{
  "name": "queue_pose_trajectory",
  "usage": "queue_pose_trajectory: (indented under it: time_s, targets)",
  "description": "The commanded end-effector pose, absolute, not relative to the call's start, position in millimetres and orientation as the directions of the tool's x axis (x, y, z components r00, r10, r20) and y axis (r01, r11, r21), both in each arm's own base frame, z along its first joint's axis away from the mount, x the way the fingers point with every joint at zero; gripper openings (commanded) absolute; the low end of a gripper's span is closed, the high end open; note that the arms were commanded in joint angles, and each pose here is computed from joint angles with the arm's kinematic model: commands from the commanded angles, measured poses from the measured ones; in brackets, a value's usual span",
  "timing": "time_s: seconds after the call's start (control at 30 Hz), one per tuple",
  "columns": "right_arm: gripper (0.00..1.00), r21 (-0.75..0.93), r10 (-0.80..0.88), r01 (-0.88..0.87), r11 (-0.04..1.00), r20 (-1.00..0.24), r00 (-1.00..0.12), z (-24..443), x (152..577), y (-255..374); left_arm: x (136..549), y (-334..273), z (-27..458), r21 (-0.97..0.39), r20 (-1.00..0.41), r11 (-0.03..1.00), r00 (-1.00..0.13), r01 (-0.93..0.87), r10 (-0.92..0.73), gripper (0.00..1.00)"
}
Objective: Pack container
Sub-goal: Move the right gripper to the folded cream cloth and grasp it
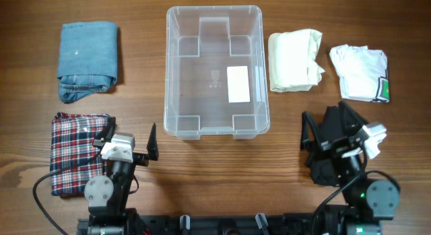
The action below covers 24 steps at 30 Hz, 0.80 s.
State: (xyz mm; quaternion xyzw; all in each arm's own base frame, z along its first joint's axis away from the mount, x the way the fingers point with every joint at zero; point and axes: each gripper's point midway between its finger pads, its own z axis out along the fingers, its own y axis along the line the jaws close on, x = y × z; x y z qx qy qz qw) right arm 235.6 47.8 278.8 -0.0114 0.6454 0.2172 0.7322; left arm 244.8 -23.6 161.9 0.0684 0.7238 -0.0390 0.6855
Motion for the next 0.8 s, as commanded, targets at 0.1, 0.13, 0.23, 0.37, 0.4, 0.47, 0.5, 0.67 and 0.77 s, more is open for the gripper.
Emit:
queue_pose_trajectory:
  time_s: [0.1,0.13,0.23,0.37,0.4,0.47,0.5,0.67,0.77]
  targets:
    - [1.00,0.174,0.140,-0.281,0.944,-0.980,-0.139,307.1,300.3,45.8,244.7,-20.6,160.9,0.049,-0.997,0.989,-0.050,0.139,0.056,1.00]
    - [1.00,0.176,0.123,-0.271,0.946,-0.972,-0.200,304.9,312.9,44.9,244.7,-20.6,160.9,0.049,-0.997,0.989,-0.050,0.139,0.056,1.00]
    - [1.00,0.176,0.062,-0.252,0.952,-0.913,-0.403,288.2,349.8,43.0,244.7,-20.6,160.9,0.049,-0.997,0.989,-0.050,0.139,0.056,1.00]
    - [1.00,0.225,0.030,-0.201,0.953,-0.735,-0.677,253.5,393.3,37.4,244.7,-20.6,161.0,0.049,-0.997,0.989,-0.049,0.139,0.056,1.00]
    - [1.00,0.233,0.031,-0.192,0.953,-0.708,-0.705,248.9,398.8,35.9,244.7,-20.6,160.9,0.049,-0.997,0.989,-0.050,0.139,0.056,1.00]
    - [1.00,0.250,0.039,-0.164,0.954,-0.650,-0.759,236.2,409.7,32.4,244.7,-20.6,160.9,0.049,-0.997,0.989,-0.050,0.139,0.056,1.00]
    - [1.00,0.246,0.041,-0.150,0.958,-0.631,-0.775,229.3,416.5,29.4,244.7,-20.6,160.9,0.049,-0.997,0.989,-0.050,0.139,0.056,1.00]
    - [1.00,0.169,-0.065,-0.203,0.964,-0.595,-0.801,192.2,432.1,18.0,244.7,-20.5,160.9,0.049,-0.997,0.989,-0.050,0.139,0.056,1.00]
    - [1.00,0.195,-0.020,-0.154,0.969,-0.558,-0.830,169.3,439.5,-0.8,244.7,-20.6,160.9,0.049,-0.997,0.989,-0.050,0.139,0.056,1.00]
